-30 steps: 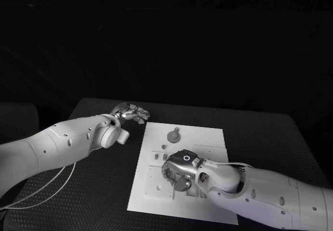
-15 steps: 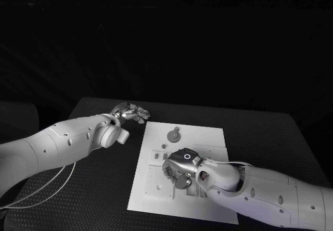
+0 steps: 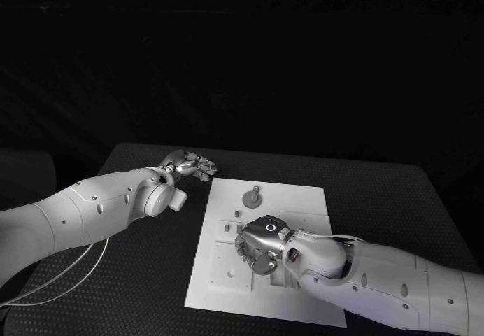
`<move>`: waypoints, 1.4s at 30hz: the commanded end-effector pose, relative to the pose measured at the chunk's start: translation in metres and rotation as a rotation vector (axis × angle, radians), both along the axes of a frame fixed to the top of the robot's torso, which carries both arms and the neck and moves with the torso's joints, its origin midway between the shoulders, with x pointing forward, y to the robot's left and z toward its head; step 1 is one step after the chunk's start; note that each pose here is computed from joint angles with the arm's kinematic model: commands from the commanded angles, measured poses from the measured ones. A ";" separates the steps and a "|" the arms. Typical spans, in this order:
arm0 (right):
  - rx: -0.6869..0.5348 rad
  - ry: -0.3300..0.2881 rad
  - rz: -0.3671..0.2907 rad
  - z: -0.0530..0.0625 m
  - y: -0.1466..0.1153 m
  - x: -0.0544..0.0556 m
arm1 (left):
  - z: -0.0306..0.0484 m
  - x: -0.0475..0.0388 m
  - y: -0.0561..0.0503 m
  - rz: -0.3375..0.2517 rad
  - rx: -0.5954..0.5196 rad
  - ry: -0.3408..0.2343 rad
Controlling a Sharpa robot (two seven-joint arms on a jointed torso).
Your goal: Assemble the parts on the task board
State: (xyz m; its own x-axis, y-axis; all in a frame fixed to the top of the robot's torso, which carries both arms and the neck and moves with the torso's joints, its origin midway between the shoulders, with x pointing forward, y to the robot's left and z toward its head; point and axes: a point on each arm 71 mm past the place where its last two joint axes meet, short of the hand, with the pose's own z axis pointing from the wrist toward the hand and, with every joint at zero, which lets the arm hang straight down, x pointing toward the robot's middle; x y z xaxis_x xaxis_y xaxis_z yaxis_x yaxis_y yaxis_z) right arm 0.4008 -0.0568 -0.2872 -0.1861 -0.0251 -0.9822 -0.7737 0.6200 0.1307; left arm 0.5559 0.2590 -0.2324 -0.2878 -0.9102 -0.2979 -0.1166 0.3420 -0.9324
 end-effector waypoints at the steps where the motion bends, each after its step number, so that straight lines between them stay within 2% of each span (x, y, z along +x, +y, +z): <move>1: 0.002 -0.016 0.003 0.001 0.000 0.000 | 0.0004 -0.0004 -0.002 -0.017 -0.007 -0.006; 17: -0.018 0.036 0.023 -0.001 0.000 -0.003 | 0.0004 -0.0004 0.000 -0.014 -0.006 -0.005; 42: -0.026 0.026 0.019 -0.002 0.001 -0.001 | 0.0002 -0.0005 0.000 -0.016 -0.006 -0.002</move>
